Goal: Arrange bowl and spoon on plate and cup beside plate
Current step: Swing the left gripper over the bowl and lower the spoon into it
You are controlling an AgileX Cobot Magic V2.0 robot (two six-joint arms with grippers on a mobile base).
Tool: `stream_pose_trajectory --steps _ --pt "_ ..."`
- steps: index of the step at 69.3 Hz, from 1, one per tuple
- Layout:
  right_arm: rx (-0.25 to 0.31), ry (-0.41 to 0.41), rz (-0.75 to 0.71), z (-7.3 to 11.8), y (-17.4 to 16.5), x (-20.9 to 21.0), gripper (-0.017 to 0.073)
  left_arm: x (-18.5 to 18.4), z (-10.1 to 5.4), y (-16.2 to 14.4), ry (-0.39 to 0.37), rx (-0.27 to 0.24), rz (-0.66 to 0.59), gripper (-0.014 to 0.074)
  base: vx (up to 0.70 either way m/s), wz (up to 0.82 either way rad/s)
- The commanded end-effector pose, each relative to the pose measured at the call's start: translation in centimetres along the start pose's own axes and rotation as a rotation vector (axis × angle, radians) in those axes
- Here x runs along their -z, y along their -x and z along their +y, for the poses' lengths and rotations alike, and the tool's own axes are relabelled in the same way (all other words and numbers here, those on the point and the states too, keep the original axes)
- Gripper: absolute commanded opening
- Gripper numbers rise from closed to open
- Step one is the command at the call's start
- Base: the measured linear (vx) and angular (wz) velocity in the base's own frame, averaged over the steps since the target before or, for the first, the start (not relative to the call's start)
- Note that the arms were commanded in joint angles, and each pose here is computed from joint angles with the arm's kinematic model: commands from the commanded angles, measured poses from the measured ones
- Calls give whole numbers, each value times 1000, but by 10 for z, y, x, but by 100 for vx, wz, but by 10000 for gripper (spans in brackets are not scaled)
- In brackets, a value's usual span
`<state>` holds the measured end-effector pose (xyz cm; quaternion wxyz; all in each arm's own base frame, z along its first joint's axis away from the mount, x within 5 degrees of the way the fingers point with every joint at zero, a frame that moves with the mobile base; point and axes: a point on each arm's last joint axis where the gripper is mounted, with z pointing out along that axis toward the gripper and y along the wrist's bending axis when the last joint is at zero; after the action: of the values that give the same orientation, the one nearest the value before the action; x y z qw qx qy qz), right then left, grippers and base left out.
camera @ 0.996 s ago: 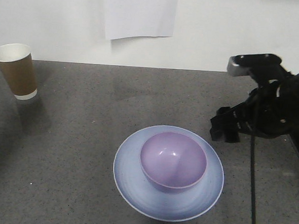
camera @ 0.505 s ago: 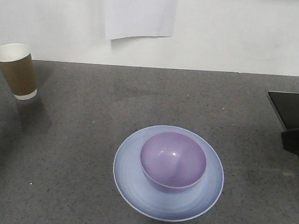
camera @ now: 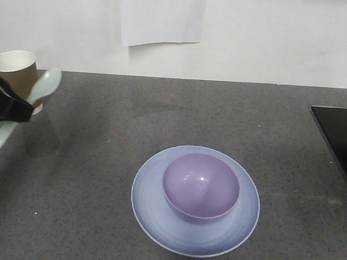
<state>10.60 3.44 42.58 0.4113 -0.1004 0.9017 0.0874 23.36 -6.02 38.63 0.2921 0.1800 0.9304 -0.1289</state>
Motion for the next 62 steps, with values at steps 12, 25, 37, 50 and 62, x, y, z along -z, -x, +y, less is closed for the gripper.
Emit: stream_pose_trajectory --steps 12,25,37,50,62 --pt "0 2 -78 0 10 5 538 -28 -48 38 -85 -255 20 -8 0 0" --pt "-2 5 -78 1 10 5 538 -53 -83 60 -116 -408 121 -8 0 0" --pt "-2 6 -78 1 10 5 538 -85 -117 70 -155 -500 186 -7 0 0" --pt "-2 5 -77 1 9 5 538 -123 -141 62 -182 -560 275 -6 0 0" --pt "-2 5 -75 1 9 4 538 -145 -157 53 -196 -598 331 -3 0 0"
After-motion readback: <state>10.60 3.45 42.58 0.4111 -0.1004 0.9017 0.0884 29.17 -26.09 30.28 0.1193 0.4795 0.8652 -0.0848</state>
